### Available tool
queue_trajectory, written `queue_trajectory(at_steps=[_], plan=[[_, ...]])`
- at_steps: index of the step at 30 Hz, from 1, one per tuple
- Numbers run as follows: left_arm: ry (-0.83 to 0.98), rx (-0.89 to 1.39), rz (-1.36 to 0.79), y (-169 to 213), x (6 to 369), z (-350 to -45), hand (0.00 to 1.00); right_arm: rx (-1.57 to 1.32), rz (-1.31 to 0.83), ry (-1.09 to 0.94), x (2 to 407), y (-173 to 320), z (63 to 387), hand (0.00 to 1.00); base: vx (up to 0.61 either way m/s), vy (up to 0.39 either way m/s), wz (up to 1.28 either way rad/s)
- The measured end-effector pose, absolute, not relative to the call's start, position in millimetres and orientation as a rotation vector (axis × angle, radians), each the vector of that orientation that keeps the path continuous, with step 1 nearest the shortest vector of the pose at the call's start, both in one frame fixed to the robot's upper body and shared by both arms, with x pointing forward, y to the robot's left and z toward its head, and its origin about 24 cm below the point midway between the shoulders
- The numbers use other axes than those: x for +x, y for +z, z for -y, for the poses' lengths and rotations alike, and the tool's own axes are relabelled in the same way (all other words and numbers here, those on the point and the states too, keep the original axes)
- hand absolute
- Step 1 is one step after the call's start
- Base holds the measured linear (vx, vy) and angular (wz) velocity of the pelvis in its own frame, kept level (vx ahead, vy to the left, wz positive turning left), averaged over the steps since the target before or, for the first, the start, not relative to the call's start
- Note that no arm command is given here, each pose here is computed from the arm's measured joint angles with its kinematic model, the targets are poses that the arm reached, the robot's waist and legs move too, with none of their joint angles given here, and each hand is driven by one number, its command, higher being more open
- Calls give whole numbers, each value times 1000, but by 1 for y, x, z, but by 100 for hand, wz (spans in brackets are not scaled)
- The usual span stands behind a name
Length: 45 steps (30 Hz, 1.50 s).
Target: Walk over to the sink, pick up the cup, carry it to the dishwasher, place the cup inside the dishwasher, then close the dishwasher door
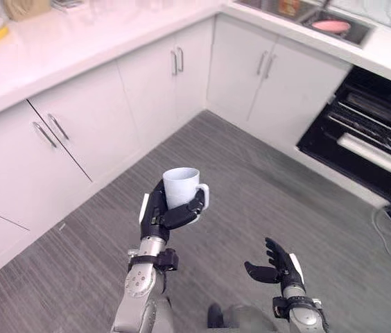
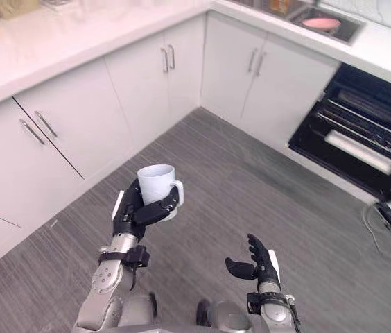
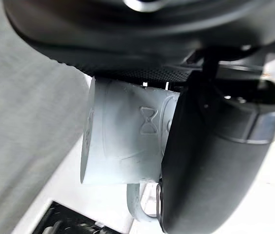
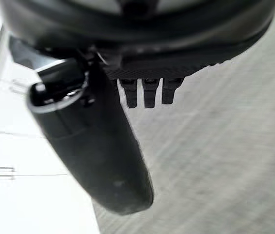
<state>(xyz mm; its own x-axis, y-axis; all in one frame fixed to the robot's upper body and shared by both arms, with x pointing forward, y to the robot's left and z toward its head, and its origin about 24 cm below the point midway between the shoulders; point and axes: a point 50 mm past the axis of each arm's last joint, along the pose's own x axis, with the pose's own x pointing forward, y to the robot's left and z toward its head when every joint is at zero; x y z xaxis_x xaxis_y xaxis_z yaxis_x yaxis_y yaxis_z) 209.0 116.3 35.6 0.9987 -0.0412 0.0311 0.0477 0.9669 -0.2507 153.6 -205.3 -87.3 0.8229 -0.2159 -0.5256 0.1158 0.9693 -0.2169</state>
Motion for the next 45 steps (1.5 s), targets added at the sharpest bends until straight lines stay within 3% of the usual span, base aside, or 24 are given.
queue_trajectory(at_steps=[4, 16, 21, 25, 31, 39, 45], plan=[[-40, -238, 23, 35, 209, -121, 30, -176, -580, -175, 173, -89, 207, 90, 741, 108, -80], [-82, -121, 18, 36, 211, -128, 30, -76, -519, -83, 192, -84, 159, 90, 632, 77, -89], [-92, -147, -34, 25, 211, -118, 30, -154, -512, -91, 195, -80, 177, 90, 706, -75, -37], [-79, -156, -79, 14, 217, -112, 30, -161, -431, -120, 198, -61, 186, 90, 682, -130, -44], [-80, -151, -85, 11, 211, -111, 30, -107, -142, -97, 223, -9, 172, 90, 439, 35, -91], [-11, -147, -67, 15, 209, -123, 30, -92, -139, -59, 226, -7, 167, 90, 351, 281, -105], [33, -117, -60, 15, 210, -137, 30, -49, -33, 55, 237, 17, 142, 90, 191, 329, -107]])
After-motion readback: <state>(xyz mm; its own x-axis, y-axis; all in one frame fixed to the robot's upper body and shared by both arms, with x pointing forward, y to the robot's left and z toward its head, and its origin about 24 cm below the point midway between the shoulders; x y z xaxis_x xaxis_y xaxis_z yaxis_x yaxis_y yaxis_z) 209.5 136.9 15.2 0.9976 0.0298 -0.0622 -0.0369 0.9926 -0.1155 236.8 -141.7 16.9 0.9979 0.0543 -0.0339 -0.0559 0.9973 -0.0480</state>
